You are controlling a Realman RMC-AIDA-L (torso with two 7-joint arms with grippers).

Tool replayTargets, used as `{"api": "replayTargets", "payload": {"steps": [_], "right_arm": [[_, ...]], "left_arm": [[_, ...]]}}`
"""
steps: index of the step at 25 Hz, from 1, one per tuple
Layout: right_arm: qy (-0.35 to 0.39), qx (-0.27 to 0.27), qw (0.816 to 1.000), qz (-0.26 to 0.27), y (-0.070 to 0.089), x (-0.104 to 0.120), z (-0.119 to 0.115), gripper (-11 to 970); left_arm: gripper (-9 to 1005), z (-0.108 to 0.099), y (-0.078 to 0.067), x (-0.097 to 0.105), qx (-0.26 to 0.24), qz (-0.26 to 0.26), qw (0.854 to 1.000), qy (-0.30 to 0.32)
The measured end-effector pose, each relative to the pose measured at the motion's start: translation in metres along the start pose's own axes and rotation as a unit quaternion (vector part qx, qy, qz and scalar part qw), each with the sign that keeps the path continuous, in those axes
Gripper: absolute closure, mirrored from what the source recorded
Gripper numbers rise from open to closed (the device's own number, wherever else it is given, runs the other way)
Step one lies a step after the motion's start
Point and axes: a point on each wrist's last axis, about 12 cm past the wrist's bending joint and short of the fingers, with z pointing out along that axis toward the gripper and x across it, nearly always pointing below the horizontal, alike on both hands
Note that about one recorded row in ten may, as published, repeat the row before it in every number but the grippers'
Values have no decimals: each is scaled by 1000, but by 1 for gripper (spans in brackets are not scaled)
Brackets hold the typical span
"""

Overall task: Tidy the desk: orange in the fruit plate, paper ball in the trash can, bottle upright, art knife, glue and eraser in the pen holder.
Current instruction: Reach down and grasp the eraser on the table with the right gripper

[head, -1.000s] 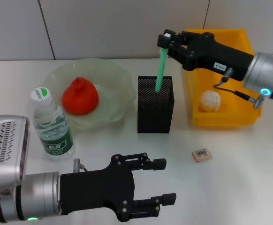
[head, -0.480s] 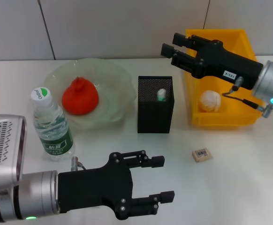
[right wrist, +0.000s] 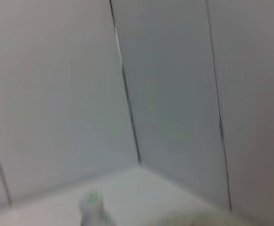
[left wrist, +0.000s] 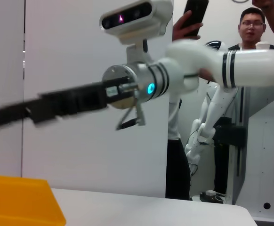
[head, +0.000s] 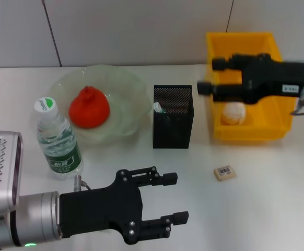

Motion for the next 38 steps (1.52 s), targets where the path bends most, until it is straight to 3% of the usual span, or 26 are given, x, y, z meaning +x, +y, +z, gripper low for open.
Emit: {"api": "replayTargets", "payload": {"steps": [4,5,6,7,8,9,11,15,16,17,18,23,38], "right_arm": [[137,-7,990,16,7,-24,-3,157],[137,-7,990,16,7,-24,-3,157],[195,6,980,23,8,-33,-2,158],[195,6,980,23,8,-33,-2,158],[254,19,967,13,11,-41,2,158],[254,19,967,13,11,-41,2,159],[311,21,950,-4,16,-49,11,160],[365,26,931,-6,20,-51,23,160],[404,42,914,-6,22,-48,32,161],[404,42,914,-6,22,-48,32,161],[429,56,901,-8,24,-44,39,161],[457,62,887,8,28,-34,53,161],[443,100,886,93,19,-2,75,163]], "left_arm": [[306,-3,-2,3,-5,-4,1000,-1],[306,-3,-2,4,-6,-6,1000,-1],[306,-4,-2,5,-10,-9,1000,0],[305,-4,-2,6,-11,-10,1000,0],[305,-5,-2,6,-12,-10,1000,0],[305,-5,-1,6,-15,-12,1000,-1],[194,-7,0,7,-22,-15,1000,-2],[194,-8,1,8,-26,-19,999,-1],[194,-9,2,9,-32,-21,999,-3],[194,-9,2,9,-32,-21,999,-3],[195,-10,2,9,-34,-21,999,-4],[195,-10,1,9,-37,-22,999,-4],[196,-10,-3,13,-32,-20,999,-3]]}}
